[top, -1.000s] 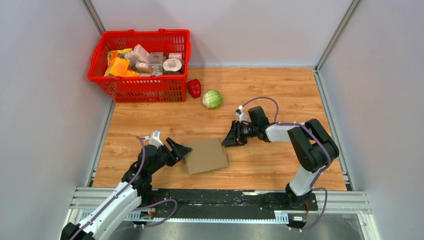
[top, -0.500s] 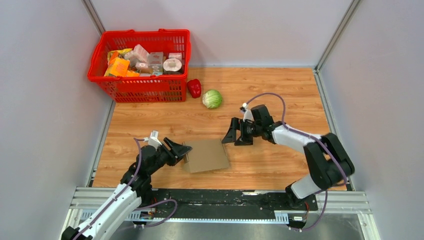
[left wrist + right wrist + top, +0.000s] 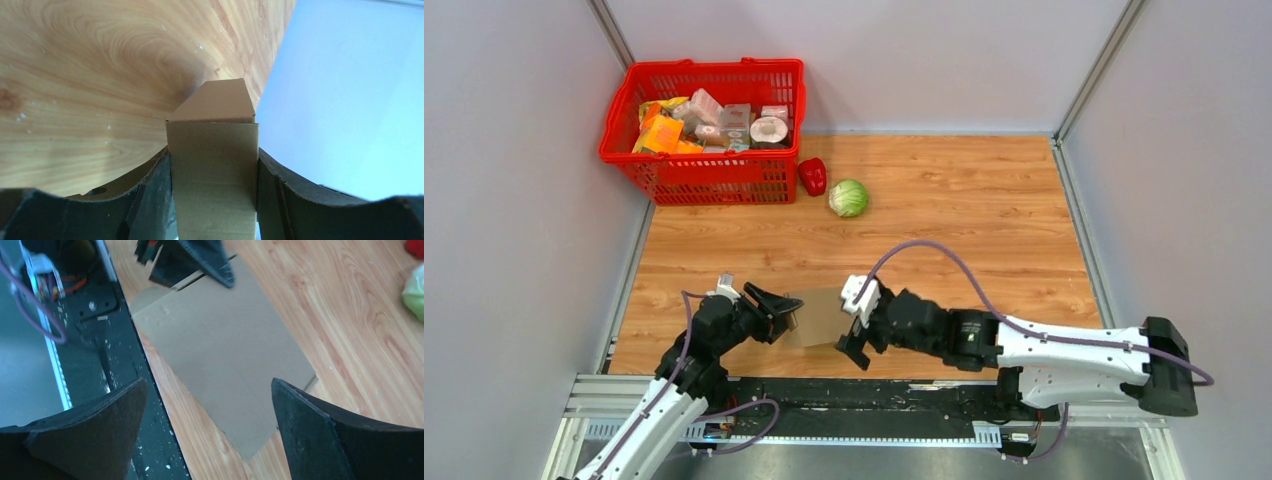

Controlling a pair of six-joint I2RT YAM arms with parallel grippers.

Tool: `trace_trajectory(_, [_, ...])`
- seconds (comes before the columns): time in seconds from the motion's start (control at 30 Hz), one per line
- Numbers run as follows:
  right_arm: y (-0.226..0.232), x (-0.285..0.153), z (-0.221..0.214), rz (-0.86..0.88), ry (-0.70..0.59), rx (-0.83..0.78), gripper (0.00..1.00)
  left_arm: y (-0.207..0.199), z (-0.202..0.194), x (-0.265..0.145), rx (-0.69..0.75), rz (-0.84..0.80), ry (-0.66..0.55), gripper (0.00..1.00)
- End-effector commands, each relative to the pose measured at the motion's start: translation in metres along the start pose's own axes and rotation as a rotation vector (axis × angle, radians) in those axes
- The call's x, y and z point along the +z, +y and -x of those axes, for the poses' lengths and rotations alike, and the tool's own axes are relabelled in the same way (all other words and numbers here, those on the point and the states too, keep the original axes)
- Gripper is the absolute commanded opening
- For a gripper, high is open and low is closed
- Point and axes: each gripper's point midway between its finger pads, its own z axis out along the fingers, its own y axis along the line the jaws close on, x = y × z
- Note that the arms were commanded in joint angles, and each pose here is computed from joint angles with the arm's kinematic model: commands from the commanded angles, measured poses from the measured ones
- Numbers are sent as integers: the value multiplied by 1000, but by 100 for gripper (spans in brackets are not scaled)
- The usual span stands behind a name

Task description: Fold the paper box

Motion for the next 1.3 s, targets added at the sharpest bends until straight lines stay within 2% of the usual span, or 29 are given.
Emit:
trace_trajectory(0.0, [6,11,-2,-122,30,-331,100,-8,-17,-14,-175,36,94,50])
trace_trajectory(0.17, [16,22,-6,-208,65,-494,100,-14,-21,-27,-212,52,108,50])
trace_trajectory(0.33, [24,34,2,-308,24,-628,100,-15,-21,-36,-247,61,97,50])
trace_trajectory(0.57, [35,47,2,-405,-32,-720,100,-16,-24,-41,-267,39,109,50])
trace_trajectory(0.7, [42,48,3,-404,-79,-724,94,-16,-27,-43,-266,34,124,49])
trace_trajectory(0.77, [44,50,-1,-392,-83,-726,88,-17,-27,-44,-261,32,123,50])
trace_trajectory(0.9, [48,53,-7,-355,-64,-735,83,-18,-28,-45,-265,28,127,50])
trace_trajectory(1.17, [63,61,-23,-205,-22,-698,91,-22,-28,-46,-262,17,129,50])
trace_trajectory(1.27, [55,64,-27,-228,1,-693,92,-24,-28,-49,-261,14,133,50])
